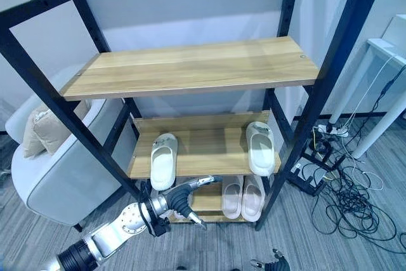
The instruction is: Arrange the slippers neatly on the shoe rack.
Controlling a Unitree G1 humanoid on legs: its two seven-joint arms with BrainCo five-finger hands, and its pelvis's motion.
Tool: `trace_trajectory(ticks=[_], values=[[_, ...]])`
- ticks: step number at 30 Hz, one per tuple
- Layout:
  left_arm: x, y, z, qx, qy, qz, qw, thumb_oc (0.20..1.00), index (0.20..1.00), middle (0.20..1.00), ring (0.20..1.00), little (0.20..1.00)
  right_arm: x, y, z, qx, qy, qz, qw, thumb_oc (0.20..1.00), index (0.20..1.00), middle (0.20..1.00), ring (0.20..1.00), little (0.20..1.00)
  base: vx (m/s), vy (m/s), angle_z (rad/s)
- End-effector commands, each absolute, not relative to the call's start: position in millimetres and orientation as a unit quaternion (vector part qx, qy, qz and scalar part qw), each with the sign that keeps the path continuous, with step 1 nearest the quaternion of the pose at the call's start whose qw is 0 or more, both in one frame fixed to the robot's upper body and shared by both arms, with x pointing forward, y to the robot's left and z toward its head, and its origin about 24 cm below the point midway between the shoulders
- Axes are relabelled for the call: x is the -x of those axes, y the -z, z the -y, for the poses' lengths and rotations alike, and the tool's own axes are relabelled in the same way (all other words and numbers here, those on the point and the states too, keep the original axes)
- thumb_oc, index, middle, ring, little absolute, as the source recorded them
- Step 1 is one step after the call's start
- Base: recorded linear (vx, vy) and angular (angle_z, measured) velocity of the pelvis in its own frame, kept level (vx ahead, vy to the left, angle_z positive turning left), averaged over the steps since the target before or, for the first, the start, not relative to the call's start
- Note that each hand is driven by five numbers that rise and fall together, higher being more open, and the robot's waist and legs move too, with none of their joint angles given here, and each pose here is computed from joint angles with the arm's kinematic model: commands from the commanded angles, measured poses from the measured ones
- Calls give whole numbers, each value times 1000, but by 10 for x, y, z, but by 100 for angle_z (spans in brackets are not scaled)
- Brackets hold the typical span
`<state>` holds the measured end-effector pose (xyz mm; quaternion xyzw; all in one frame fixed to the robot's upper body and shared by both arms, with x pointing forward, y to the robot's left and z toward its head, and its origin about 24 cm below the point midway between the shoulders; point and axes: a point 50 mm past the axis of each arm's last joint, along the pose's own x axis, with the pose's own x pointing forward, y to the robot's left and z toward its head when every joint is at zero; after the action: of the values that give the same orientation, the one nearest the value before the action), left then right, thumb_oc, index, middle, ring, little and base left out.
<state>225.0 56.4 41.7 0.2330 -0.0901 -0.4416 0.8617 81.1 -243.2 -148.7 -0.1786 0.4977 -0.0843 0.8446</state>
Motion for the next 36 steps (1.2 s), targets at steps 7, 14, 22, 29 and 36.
trace_trajectory(ticks=[7,14,22,29,36], values=[[-3143,-1033,-904,-420,184,236,857,1000,1000,1000,1000,1000,-1295,1268,2536,212,112,-411,880,1000,1000,1000,1000,1000,-22,5,-9],[-3398,-1347,-1224,-508,57,273,815,1000,1000,1000,1000,1000,-1341,1208,2554,241,94,-391,883,1000,1000,1000,1000,1000,-2,8,-5],[-3482,-1323,-1521,-570,-1,241,786,1000,1000,1000,1000,1000,-1293,1196,2589,256,95,-390,880,1000,1000,1000,1000,1000,-2,6,-9],[-3488,-1191,-1782,-591,-37,193,782,1000,1000,1000,1000,1000,-1270,1202,2601,259,96,-391,878,1000,1000,1000,1000,1000,-7,9,-3],[-3417,-1023,-2132,-606,-80,130,781,1000,1000,1000,1000,1000,-1199,1227,2657,259,105,-406,870,1000,1000,1000,1000,1000,-7,3,-3]])
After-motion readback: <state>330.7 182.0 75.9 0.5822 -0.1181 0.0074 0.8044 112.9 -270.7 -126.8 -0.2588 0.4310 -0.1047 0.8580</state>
